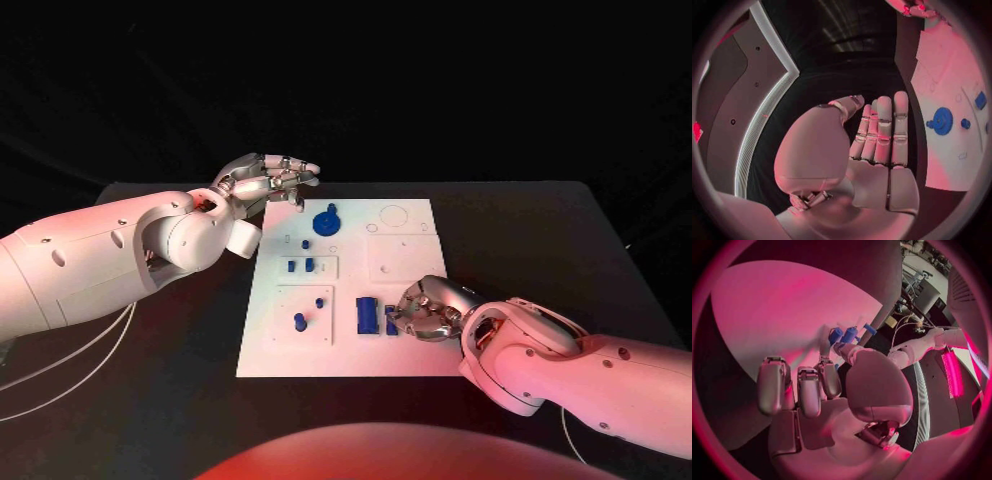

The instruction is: Assemble the parts on the task board

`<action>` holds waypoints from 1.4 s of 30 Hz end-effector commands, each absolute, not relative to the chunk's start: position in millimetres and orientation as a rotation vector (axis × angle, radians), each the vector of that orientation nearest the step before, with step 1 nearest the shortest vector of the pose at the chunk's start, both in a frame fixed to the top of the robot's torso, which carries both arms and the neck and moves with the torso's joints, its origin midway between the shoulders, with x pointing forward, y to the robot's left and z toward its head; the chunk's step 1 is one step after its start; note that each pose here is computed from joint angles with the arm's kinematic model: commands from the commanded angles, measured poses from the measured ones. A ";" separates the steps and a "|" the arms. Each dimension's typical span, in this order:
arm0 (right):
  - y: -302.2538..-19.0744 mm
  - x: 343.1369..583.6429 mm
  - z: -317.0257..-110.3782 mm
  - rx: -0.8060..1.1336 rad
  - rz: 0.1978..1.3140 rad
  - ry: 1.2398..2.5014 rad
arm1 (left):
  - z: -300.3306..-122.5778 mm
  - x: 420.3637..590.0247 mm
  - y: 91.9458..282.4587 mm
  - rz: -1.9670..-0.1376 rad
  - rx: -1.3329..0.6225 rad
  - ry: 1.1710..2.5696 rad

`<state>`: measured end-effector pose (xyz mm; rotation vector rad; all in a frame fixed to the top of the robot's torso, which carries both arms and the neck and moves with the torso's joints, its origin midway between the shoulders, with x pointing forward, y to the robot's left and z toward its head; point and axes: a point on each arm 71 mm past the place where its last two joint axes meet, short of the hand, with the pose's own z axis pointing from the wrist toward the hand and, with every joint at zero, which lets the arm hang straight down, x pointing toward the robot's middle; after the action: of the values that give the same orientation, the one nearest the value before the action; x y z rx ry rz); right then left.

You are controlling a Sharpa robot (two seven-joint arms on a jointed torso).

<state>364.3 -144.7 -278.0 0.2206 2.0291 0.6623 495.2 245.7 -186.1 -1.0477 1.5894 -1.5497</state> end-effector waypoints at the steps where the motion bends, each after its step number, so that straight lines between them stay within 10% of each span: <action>1: -142.9 363.9 -279.7 0.207 0.661 2.046 | -185.2 494.4 243.1 -1.571 -1.039 1.598; 42: -157.1 354.5 -278.6 0.150 0.696 2.066 | -185.5 494.7 244.2 -1.566 -1.041 1.597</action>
<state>356.1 -159.2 -276.6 0.1825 2.0455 0.6901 495.3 246.6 -186.3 -1.0499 1.5919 -1.5462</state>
